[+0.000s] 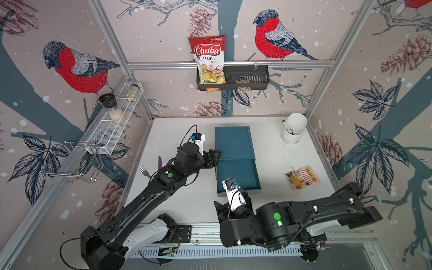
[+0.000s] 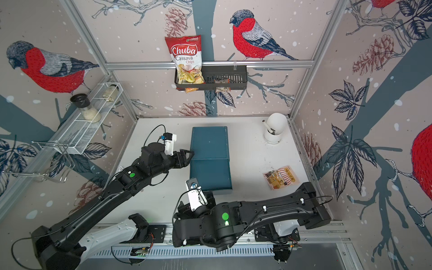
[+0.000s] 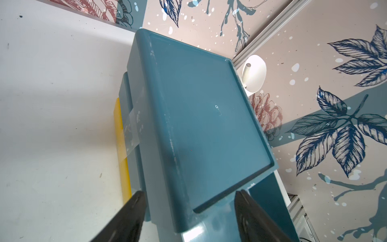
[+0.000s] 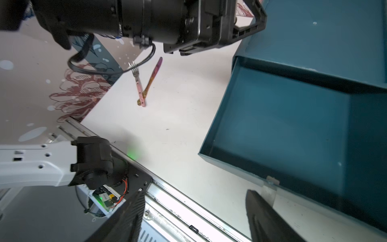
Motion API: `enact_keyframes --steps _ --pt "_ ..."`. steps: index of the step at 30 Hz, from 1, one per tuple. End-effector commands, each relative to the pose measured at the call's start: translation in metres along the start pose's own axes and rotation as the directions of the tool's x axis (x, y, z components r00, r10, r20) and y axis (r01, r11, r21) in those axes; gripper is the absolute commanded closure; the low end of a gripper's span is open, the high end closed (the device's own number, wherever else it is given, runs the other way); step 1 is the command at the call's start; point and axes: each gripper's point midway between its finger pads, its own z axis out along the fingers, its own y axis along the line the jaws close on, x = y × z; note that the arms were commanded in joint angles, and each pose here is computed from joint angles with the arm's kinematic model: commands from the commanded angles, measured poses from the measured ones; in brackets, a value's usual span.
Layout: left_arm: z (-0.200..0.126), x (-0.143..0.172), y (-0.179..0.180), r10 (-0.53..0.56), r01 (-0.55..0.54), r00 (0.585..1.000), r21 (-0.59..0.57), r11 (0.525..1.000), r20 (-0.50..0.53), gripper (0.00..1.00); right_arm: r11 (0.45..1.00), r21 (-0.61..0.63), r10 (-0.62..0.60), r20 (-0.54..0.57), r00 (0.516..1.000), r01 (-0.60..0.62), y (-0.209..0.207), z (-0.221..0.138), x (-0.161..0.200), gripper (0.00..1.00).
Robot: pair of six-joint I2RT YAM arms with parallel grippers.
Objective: Take the seed bags out of the drawer
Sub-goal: Close the drawer in the storage box.
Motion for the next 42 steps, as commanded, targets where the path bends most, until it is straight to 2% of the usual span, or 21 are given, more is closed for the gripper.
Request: enact_keyframes --steps 1,9,12,20,28,42 --pt "0.007 -0.005 -0.001 0.009 -0.009 1.0 0.013 1.0 0.012 0.32 0.995 0.089 -0.037 -0.01 0.999 0.038 -0.018 0.005 0.013 0.21" --pt "0.024 0.009 0.004 0.002 -0.001 0.999 0.019 1.0 -0.044 0.36 0.997 0.041 0.074 -0.076 0.994 -0.071 -0.04 0.022 0.044 0.23" --pt "0.025 0.01 0.005 0.007 -0.006 0.999 0.021 1.0 -0.051 0.37 0.995 -0.005 0.101 -0.101 0.99 -0.102 -0.043 0.022 0.047 0.24" --pt "0.027 0.013 0.009 0.02 -0.02 0.998 0.007 1.0 -0.052 0.38 0.983 -0.001 0.18 -0.112 0.977 -0.181 -0.064 0.035 0.051 0.27" --pt "0.027 0.014 0.01 0.029 -0.029 0.998 0.009 1.0 -0.058 0.4 0.978 -0.016 0.207 -0.095 0.974 -0.209 -0.068 0.052 0.041 0.36" --pt "0.024 0.019 0.001 0.081 -0.076 0.993 0.06 0.995 -0.085 0.45 0.982 -0.021 0.186 -0.073 0.98 -0.188 -0.06 0.075 0.016 0.5"
